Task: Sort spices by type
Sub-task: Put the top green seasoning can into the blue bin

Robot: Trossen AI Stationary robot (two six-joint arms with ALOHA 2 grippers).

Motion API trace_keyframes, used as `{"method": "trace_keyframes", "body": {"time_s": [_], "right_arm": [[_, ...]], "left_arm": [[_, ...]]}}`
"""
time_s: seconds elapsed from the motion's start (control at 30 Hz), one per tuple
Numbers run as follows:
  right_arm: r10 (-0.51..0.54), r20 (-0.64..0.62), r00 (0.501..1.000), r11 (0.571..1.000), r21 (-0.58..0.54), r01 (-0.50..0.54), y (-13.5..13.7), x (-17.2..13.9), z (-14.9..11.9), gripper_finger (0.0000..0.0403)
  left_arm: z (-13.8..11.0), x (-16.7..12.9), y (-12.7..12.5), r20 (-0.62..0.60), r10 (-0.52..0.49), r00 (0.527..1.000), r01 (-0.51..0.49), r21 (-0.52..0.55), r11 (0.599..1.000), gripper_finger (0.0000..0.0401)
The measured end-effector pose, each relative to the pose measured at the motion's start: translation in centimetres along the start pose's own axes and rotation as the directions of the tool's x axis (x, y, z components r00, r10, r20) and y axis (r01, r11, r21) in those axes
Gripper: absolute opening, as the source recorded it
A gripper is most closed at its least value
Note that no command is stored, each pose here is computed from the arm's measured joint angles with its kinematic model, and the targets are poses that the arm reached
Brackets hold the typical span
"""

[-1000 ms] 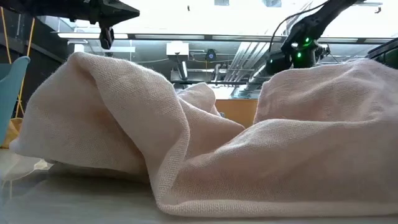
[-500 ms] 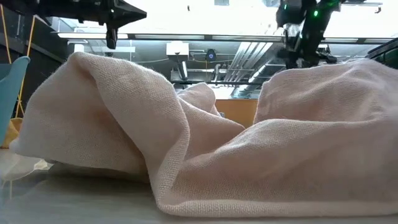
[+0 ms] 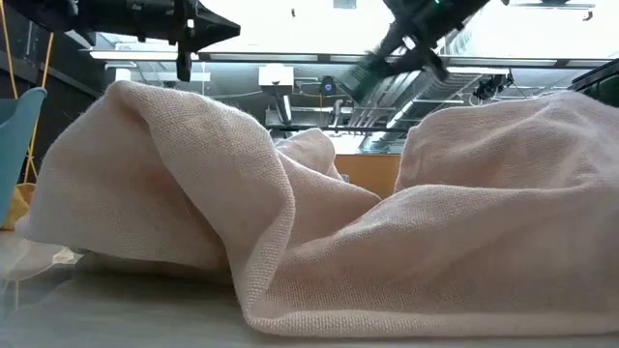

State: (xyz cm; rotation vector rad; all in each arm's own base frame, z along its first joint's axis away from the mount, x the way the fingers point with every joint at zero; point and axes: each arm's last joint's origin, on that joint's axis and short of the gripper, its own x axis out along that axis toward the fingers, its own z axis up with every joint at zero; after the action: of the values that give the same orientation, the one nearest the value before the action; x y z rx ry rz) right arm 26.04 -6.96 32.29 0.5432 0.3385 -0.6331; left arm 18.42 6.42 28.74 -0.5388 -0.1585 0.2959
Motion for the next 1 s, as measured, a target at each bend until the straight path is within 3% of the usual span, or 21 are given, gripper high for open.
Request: {"method": "trace_keyframes", "body": {"time_s": [0.27,0.5,0.7,0.87,1.0], "right_arm": [[0.289,0.045,0.956,0.956,0.042,-0.291,7.6,3.1,-4.4,0.0124],[0.350,-0.038,0.936,0.937,0.023,-0.350,14.7,6.7,-7.9,0.0124],[0.341,-0.148,0.929,0.937,-0.025,-0.348,20.5,9.4,-8.7,0.0124],[0.428,-0.202,0.881,0.890,-0.073,-0.449,24.7,11.3,-8.5,0.0124],[0.496,-0.278,0.823,0.835,-0.106,-0.540,26.8,13.2,-9.2,0.0124]], "left_arm": [[2.2,-0.7,-0.5,0.034,-0.035,0.999,0.028,0.178,0.984,0.0059],[4.9,-1.9,-1.4,-0.010,-0.042,0.999,0.043,0.351,0.935,0.0080],[5.7,-3.4,-2.3,-0.009,-0.066,0.998,0.064,0.370,0.927,0.0083],[6.0,-4.8,-3.0,-0.029,-0.167,0.986,0.166,0.368,0.915,0.0084],[6.2,-5.5,-3.3,-0.016,-0.191,0.982,0.186,0.321,0.929,0.0084]]}}
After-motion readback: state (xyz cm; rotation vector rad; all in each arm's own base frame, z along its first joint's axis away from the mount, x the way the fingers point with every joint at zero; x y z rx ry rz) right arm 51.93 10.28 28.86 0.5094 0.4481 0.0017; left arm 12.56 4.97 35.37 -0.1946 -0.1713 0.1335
